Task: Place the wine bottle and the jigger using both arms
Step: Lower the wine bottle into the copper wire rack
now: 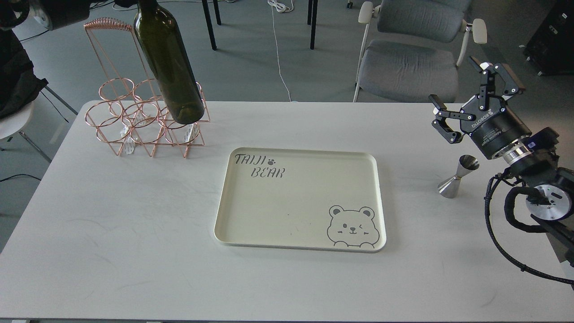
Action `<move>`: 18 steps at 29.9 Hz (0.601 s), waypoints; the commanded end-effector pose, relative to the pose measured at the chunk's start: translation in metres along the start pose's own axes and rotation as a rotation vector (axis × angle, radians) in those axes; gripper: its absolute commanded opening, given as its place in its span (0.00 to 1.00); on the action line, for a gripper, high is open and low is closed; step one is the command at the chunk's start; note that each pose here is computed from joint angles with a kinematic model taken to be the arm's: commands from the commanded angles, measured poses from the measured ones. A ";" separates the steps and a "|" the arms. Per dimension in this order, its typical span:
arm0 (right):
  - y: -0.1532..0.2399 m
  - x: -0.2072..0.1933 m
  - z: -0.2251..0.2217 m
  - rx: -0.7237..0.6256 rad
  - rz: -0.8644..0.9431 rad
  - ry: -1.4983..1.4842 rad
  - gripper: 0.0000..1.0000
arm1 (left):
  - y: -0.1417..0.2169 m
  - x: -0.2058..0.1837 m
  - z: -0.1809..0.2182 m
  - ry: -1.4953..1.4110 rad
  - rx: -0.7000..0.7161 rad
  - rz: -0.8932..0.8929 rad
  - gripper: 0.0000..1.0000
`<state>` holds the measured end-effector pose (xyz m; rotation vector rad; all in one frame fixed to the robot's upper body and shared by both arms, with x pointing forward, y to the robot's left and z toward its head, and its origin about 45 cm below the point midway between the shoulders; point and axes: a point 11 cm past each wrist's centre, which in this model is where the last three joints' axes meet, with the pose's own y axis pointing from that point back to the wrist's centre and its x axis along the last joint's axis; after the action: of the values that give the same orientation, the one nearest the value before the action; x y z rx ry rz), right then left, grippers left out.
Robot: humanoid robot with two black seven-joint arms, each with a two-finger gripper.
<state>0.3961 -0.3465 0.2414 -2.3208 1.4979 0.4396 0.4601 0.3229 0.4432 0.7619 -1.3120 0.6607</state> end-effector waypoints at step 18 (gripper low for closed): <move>0.002 0.001 0.002 -0.004 0.006 -0.002 0.99 | -0.004 -0.023 -0.032 0.019 0.099 -0.007 0.10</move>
<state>0.3959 -0.3469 0.2407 -2.3192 1.5005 0.4410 0.4780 0.3448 0.4187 0.8341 -1.2705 0.7269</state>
